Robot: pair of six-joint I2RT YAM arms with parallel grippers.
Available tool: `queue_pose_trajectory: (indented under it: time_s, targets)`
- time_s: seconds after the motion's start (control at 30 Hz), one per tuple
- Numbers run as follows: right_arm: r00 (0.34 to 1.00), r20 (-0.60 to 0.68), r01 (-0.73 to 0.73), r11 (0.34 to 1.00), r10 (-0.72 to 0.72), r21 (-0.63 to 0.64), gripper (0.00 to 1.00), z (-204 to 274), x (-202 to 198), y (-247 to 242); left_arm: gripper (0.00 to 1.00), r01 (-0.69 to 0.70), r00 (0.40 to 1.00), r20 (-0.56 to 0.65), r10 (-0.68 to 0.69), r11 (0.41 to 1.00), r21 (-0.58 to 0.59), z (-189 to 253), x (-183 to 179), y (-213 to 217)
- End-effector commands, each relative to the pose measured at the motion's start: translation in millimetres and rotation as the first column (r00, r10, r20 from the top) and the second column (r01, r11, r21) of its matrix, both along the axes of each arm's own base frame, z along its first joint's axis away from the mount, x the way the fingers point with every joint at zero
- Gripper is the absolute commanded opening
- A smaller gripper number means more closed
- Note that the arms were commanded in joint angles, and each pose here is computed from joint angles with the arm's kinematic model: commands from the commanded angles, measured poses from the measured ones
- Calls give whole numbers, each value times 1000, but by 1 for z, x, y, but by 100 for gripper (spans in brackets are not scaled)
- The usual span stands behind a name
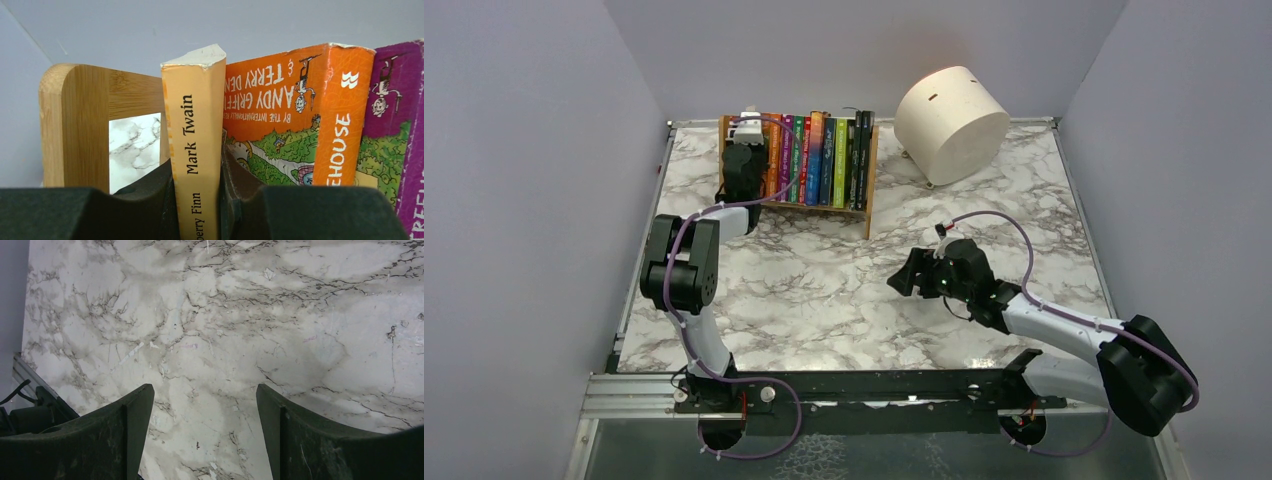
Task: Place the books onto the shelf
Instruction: Place the book on the shelf.
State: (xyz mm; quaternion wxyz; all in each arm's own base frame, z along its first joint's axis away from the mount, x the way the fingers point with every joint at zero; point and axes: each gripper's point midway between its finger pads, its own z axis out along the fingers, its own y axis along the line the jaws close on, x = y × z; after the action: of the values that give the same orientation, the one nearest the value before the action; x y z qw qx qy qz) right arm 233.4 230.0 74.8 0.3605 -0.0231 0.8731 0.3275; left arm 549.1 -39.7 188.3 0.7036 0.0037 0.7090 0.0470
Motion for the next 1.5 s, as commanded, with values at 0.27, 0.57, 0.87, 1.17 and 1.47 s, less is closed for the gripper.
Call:
queue_pose_trajectory:
  time_s: [0.27, 0.57, 0.87, 1.17, 1.47]
  targets:
    - [999, 44, -9, 999, 7, 31, 74, 15, 4, 3, 0, 58, 997, -53, -63, 994, -88, -24, -12, -15]
    - [999, 36, -22, 999, 20, 47, 74, 16, 3, 7, 0, -7, 990, -144, -5, 997, -78, -40, -27, -3]
    - [999, 34, -22, 998, 20, 52, 74, 17, 2, 7, 12, -27, 979, -206, 7, 995, -91, -42, -26, -2]
    - [999, 36, -22, 998, 20, 52, 74, 18, 1, 6, 59, -35, 974, -227, 13, 995, -95, -39, -27, -2]
    - [999, 32, -24, 998, 22, 55, 74, 16, 0, 7, 61, -10, 986, -166, -13, 991, -137, -7, -31, -7]
